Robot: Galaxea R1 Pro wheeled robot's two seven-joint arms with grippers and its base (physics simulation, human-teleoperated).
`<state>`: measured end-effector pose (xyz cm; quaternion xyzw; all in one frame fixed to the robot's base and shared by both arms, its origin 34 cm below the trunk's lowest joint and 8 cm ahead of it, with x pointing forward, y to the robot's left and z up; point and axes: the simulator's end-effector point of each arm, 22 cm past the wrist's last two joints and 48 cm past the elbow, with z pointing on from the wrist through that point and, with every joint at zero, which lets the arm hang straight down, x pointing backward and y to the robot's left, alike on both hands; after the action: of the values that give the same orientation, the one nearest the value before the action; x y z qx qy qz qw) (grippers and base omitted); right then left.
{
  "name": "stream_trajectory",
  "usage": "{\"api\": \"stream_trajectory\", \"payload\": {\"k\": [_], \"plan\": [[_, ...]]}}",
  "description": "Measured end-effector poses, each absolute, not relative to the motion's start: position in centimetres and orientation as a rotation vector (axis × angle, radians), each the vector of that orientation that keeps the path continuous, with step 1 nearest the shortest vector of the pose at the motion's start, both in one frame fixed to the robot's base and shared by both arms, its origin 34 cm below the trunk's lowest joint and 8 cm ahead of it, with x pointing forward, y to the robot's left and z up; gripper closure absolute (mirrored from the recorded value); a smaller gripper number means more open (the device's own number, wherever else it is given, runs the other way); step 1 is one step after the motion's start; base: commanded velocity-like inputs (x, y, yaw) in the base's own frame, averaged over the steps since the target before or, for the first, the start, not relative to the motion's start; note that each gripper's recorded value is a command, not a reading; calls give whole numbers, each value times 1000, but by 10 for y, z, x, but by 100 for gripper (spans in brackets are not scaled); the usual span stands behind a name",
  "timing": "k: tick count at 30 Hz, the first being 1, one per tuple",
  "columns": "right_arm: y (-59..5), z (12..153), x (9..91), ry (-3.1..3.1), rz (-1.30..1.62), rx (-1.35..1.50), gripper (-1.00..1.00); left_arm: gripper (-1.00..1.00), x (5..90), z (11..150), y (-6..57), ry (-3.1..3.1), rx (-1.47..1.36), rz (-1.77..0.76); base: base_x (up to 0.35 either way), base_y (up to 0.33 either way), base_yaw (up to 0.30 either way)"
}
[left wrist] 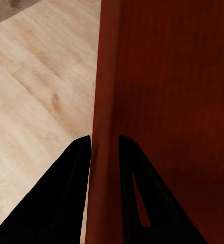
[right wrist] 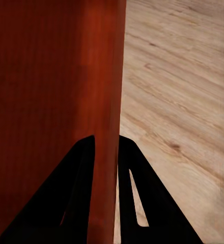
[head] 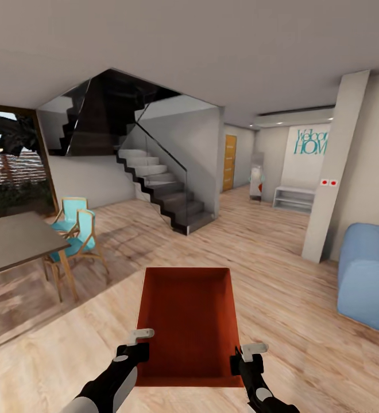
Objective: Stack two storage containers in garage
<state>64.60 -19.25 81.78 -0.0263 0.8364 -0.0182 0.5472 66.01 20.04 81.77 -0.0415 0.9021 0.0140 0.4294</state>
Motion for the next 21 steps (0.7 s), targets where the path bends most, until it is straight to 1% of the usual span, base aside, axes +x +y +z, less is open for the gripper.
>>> {"api": "stream_trajectory", "payload": {"k": [11,14,21], "plan": [[-192,818,646,1982,-43,-63,100,100,660,818,200,2251,-104,35,322,0,-281],[-193,818,646,1982,-43,-63,100,100,660,818,200,2251,-104,35,322,0,-92],[-192,818,646,1983,-43,-63,100,100,660,818,201,2252,-104,35,321,0,-5]]}}
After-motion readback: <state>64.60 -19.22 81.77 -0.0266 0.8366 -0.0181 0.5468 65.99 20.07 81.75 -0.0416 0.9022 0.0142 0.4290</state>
